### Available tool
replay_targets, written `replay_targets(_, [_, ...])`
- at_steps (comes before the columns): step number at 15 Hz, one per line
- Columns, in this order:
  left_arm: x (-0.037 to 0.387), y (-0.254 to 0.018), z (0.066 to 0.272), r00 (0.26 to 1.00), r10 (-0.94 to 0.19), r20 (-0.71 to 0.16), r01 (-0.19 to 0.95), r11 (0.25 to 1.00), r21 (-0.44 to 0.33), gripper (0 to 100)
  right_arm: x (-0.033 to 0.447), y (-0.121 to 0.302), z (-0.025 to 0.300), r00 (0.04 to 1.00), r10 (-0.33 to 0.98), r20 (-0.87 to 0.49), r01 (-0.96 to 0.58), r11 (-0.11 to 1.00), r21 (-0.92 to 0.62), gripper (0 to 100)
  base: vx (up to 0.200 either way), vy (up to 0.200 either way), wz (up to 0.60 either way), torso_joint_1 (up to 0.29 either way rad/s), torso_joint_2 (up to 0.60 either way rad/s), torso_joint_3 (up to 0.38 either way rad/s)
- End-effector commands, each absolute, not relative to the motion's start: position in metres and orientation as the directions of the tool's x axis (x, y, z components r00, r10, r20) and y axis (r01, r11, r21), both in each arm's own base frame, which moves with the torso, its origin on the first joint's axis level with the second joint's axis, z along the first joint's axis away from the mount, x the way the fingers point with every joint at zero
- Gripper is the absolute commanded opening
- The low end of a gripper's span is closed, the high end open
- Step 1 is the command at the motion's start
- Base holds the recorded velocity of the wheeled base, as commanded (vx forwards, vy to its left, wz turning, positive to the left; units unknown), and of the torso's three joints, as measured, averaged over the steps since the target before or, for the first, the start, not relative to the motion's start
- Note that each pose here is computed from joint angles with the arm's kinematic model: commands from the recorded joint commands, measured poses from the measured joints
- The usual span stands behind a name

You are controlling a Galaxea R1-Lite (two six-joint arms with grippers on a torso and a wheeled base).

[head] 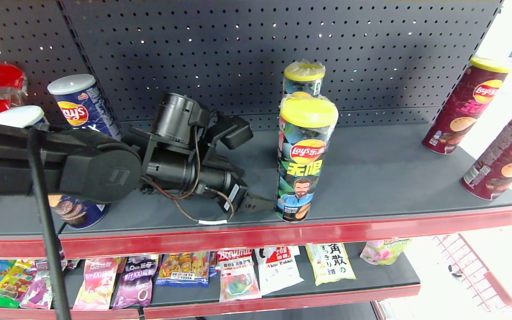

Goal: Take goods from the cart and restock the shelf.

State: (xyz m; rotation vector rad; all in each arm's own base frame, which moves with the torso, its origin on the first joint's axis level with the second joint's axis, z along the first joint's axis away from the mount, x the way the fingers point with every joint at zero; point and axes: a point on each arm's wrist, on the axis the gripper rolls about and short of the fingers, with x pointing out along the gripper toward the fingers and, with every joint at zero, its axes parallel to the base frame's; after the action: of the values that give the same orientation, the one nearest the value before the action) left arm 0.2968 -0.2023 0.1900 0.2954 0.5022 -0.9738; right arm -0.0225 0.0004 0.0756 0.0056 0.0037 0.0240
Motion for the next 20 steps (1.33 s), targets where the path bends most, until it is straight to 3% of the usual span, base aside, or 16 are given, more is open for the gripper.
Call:
replay_targets(1, [0.300, -0.207, 0.186, 0.461, -0.706, -0.538, 0.844, 0.537, 0.019, 100, -0.023, 0.000, 0.076, 1.000, 0.025, -0.003, -0.025, 1.000, 0.005, 100, 0.000, 0.000, 0.00, 0.000, 0.00, 0.000])
replay_targets(20, [0.302, -0.220, 0.190, 0.473, -0.708, -0.525, 0.845, 0.533, 0.042, 100, -0.023, 0.000, 0.076, 1.000, 0.025, -0.003, -0.025, 1.000, 0.005, 100, 0.000, 0.000, 0.00, 0.000, 0.00, 0.000])
